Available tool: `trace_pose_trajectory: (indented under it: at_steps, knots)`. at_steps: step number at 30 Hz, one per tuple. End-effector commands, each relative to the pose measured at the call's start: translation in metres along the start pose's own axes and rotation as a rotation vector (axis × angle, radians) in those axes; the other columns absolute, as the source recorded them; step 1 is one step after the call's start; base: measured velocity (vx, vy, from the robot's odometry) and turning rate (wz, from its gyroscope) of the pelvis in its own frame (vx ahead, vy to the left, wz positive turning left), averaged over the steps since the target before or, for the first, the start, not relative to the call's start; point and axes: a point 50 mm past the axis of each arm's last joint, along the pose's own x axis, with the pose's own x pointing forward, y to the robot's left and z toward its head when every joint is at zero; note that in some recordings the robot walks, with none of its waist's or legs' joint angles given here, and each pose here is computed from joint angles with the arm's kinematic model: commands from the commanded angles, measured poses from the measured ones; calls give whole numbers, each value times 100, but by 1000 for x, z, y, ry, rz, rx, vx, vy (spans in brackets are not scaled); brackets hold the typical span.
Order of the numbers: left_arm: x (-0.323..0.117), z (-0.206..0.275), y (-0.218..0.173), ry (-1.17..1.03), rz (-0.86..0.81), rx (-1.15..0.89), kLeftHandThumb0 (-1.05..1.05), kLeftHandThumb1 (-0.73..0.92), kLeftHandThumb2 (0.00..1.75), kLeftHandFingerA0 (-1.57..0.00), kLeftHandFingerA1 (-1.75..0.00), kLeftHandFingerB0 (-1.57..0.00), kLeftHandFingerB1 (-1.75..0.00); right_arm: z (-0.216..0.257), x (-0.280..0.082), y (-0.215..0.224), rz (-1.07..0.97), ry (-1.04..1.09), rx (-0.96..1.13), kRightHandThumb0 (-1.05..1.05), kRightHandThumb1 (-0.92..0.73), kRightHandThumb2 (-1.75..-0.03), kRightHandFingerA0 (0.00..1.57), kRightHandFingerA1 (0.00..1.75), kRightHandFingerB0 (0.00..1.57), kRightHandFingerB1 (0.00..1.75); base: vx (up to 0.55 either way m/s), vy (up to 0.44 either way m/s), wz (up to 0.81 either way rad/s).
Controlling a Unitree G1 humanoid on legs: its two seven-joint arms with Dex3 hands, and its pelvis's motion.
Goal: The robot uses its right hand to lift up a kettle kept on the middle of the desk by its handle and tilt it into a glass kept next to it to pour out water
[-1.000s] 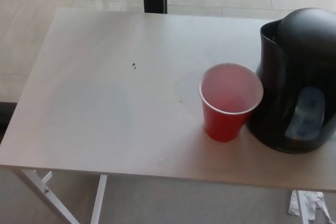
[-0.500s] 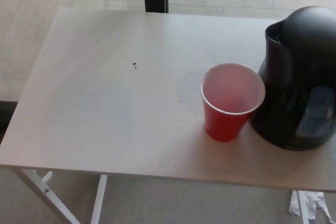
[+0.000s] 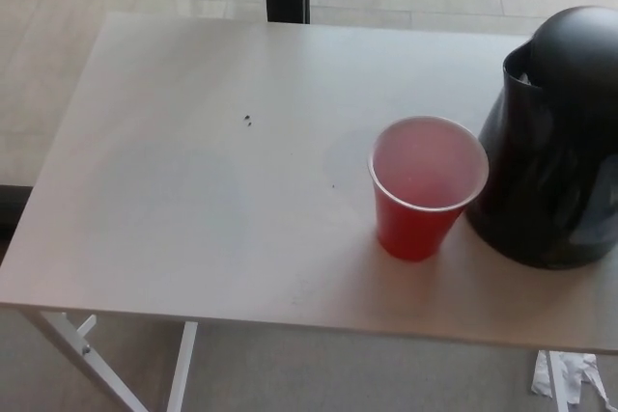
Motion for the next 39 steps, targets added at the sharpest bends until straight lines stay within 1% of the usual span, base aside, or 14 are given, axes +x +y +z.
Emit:
trace_pose_trajectory:
  at_steps: [1,7,8,13,14,19,20,25,26,29,30,32,37,39]
  knots:
    - [0,4,3,-17,8,44,-70,62,100,-55,-63,-34,-54,-6,-6,6,70,63,-96,-44,-42,-72,44,58,19,41,0,0,0]
    - [0,4,2,-7,7,57,-67,62,100,-57,-64,-34,-54,-5,-6,9,90,87,-122,-34,-52,-56,46,50,25,31,0,0,0]
    - [0,4,2,-5,2,64,-67,80,64,-62,-51,-38,-40,-4,-5,8,88,91,-128,-33,-53,-56,47,49,25,31,0,0,0]
    - [1,3,0,0,-6,60,-66,80,64,-62,-51,-38,-40,0,-4,7,70,72,-100,-31,-56,-57,52,56,29,33,0,0,0]
    - [1,3,0,-1,2,61,-66,64,102,-60,-65,-35,-54,2,-3,6,54,44,-129,-28,-62,-58,67,58,35,37,0,0,0]
    - [-1,0,1,3,-3,76,-69,65,103,-58,-64,-36,-54,5,-1,4,2,2,-102,-27,-70,-60,95,90,49,43,0,0,0]
    - [-1,-1,1,8,1,80,-70,65,103,-57,-63,-36,-54,5,-1,3,6,-23,5,-21,-74,-62,99,129,51,47,0,0,0]
    - [-1,-4,-1,18,-10,87,-69,66,103,-57,-63,-36,-54,5,-2,5,-19,-70,107,-21,-76,-65,90,159,62,51,0,0,0]
    - [-1,-5,-1,19,-12,85,-70,66,103,-58,-64,-36,-55,6,-2,7,-21,-66,113,-25,-60,-95,119,136,57,65,0,0,0]
    - [-2,-7,-2,22,-19,84,-72,66,104,-56,-64,-35,-54,6,-2,11,-19,-64,103,-23,-62,-98,118,134,64,68,0,0,0]
    - [-2,-8,-2,27,-17,78,-71,66,103,-56,-63,-35,-54,5,0,14,-24,-58,78,-14,-78,-65,91,167,70,56,0,0,0]
    - [-2,-8,-2,29,-18,78,-71,66,103,-56,-63,-35,-54,5,-1,14,-27,-57,74,-14,-78,-65,91,167,70,56,0,0,0]
    - [-4,-9,-2,23,-27,97,-70,67,104,-54,-63,-33,-53,-3,2,24,23,-50,111,-2,-73,-82,92,168,81,73,0,0,0]
    - [-4,-11,-1,31,-22,82,-71,66,103,-52,-62,-34,-53,-9,2,28,26,-53,126,-2,-63,-102,87,174,89,95,0,0,0]
